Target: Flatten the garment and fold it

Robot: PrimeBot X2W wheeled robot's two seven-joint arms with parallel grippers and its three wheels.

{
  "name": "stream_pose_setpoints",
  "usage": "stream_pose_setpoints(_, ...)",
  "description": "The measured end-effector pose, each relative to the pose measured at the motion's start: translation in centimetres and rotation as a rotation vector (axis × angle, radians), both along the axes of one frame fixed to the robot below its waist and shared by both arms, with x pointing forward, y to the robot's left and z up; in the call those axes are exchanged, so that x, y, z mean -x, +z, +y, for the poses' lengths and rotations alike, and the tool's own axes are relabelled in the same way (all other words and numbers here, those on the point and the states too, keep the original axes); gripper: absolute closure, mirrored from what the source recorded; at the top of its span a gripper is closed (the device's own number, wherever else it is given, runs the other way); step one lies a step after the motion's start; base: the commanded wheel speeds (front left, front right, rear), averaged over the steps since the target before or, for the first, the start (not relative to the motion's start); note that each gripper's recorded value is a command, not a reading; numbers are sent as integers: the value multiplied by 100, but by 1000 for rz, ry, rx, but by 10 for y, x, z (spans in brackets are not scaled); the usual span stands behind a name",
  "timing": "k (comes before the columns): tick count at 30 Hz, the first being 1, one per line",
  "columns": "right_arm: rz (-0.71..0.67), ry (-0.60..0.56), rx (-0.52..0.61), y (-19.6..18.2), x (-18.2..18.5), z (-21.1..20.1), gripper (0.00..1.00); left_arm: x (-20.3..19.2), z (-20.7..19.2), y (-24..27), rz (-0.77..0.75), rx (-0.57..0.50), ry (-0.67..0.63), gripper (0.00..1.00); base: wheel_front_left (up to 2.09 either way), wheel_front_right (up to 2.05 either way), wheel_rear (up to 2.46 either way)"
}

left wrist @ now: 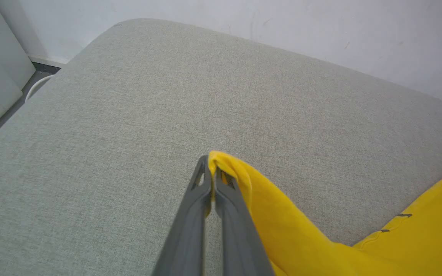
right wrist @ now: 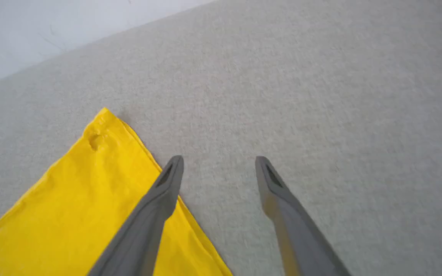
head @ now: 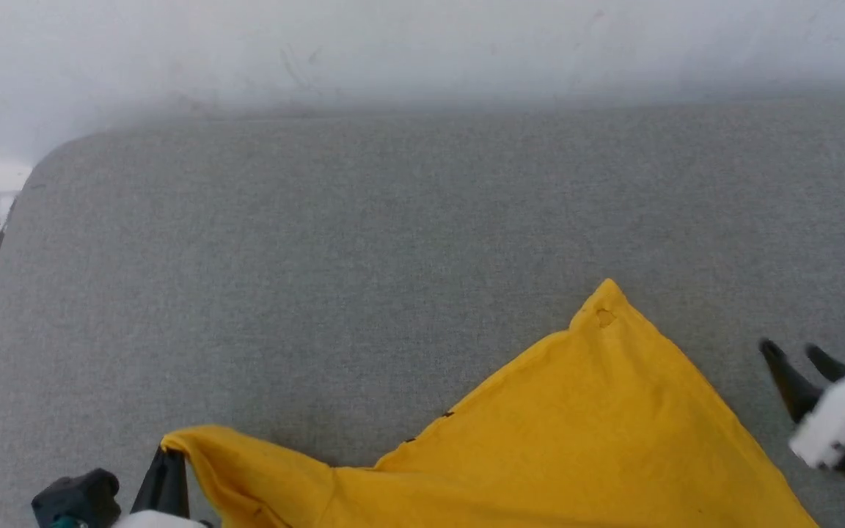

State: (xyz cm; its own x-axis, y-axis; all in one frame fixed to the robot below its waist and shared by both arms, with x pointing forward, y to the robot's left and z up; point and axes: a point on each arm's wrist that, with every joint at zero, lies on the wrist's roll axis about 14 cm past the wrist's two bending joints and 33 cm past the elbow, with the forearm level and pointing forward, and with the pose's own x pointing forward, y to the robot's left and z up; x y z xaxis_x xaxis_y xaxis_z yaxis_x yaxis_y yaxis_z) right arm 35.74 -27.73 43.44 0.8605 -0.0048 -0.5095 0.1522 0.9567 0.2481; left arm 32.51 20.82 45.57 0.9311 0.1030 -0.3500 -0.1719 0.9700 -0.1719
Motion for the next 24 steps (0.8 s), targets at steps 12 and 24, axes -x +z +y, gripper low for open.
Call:
stream_pose_setpoints(12, 166, 451, 31, -20, -83, 123, 0, -19, -10, 6, -28, 8, -29, 100, 0, 0, 0)
stream_pose_setpoints(24, 559, 654, 78, -65, -65, 148, 52, -17, -4, -11, 17, 17, 9, 100, 0, 0, 0)
